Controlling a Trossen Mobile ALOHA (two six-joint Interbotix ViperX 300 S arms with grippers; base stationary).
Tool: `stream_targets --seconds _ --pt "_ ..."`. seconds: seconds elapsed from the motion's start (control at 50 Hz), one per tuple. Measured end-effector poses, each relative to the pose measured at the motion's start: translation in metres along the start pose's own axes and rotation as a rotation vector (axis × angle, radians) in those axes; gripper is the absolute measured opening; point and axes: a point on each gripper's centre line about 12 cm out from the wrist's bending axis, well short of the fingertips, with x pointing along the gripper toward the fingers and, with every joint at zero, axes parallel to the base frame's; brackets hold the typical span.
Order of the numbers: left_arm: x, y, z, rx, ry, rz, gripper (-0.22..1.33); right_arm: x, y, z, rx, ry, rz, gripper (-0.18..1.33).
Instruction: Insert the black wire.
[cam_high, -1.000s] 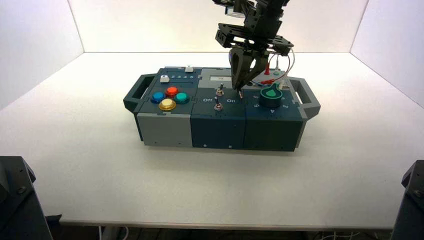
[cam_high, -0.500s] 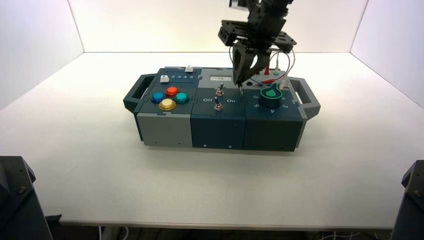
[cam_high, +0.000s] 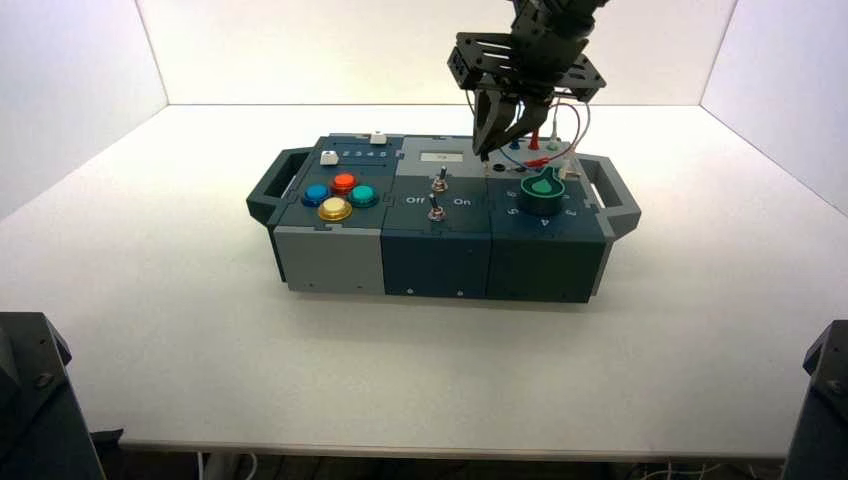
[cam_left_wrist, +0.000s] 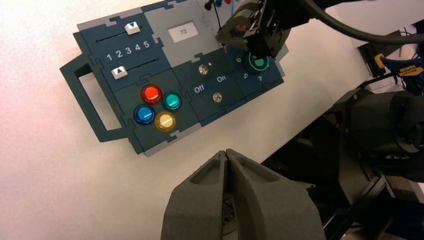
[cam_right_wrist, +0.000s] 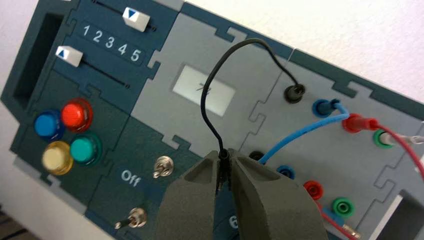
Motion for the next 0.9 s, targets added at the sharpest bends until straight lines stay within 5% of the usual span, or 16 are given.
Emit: stream_targets --seconds 0.48,0.9 --pt "-0.001 -0.001 0.000 -0.001 0.000 -0.002 -0.17 -0.003 -0.010 0.001 -0.063 -0.160 -0.045 0.03" --pt "0.003 0.007 0.001 -0.003 -0.110 0.037 -0.17 -0.007 -0.020 -0.003 -0.046 -0.237 -0.067 0.03"
